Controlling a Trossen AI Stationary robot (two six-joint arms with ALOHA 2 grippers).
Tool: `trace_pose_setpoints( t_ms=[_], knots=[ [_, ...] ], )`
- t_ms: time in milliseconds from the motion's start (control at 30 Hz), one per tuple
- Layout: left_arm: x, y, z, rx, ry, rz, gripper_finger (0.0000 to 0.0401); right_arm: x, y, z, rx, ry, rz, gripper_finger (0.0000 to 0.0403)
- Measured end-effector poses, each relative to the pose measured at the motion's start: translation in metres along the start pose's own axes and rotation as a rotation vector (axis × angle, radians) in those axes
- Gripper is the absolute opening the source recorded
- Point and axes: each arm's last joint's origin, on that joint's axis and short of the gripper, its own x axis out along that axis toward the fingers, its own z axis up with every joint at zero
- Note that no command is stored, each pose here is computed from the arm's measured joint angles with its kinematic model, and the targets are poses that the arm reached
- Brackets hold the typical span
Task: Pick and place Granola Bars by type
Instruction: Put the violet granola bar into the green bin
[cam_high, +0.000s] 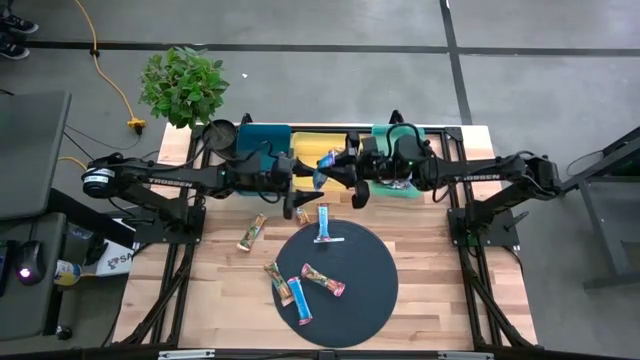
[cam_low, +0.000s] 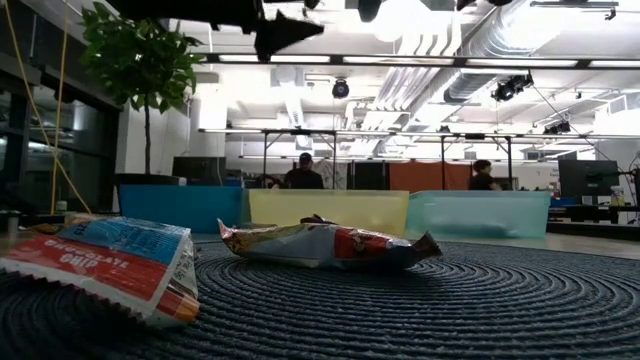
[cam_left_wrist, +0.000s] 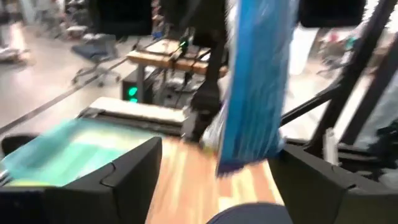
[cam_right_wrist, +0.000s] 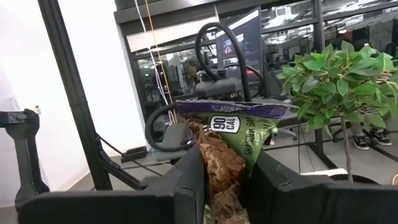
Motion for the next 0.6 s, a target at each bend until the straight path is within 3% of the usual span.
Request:
trace_pose_setpoints(
  t_ms=[367, 600],
  knots=[
    [-0.004, 0.008, -0.024, 0.002, 0.241, 0.185, 0.0304, -0.005, -0.02, 0.006, -0.022, -0.015, -0.041, 0.0067],
    [-0.006, 0.01, -0.03, 0.01, 0.297, 0.242, 0.0304, -0.019, -0.045, 0.018, -0.055, -0.004, -0.136, 0.0067]
  ],
)
